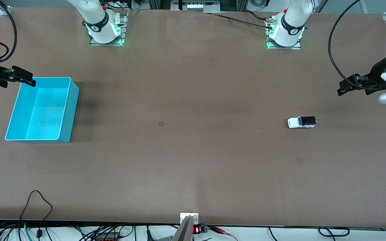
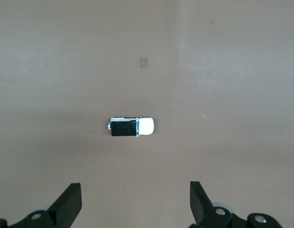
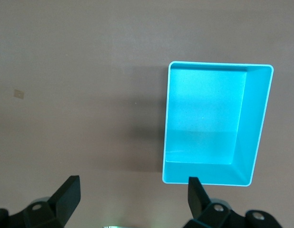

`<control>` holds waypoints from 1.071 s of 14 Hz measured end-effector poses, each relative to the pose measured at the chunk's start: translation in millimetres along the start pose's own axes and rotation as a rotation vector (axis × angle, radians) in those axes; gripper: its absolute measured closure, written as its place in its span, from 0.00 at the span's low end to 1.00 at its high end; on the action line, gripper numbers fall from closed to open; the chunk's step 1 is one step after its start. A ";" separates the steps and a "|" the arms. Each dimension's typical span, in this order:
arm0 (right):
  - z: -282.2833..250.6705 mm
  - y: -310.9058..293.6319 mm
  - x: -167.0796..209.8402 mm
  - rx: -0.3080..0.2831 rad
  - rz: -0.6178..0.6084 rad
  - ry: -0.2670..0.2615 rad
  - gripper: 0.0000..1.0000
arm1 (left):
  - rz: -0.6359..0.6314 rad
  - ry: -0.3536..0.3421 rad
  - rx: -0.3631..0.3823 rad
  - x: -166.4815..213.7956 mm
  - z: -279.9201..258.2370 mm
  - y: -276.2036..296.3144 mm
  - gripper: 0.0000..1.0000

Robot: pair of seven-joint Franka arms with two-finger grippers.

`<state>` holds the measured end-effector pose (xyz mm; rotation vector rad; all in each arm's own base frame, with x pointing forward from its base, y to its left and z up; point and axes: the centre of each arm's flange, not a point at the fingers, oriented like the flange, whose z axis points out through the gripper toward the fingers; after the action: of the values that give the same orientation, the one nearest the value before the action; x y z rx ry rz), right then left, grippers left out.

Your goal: Wind and store white jeep toy

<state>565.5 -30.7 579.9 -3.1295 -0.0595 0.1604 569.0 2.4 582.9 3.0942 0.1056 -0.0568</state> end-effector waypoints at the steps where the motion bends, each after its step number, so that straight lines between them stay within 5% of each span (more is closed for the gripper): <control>1: 0.0 0.0 0.0 0.000 0.000 0.000 0.00 | 0.000 -0.001 0.000 -0.2 0.3 0.0 0.00; 7: 0.0 -1.7 0.2 0.000 -0.004 0.000 0.00 | 0.011 -0.022 0.002 -2.4 10.1 0.3 0.00; 15: 24.8 -1.1 11.5 0.001 -0.002 -0.050 0.00 | 0.137 -0.218 -0.017 31.4 132.4 -1.4 0.00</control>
<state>574.4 -29.0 554.1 -3.1248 -0.0635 0.2385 595.5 -0.2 449.5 3.0439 -0.1132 -0.3838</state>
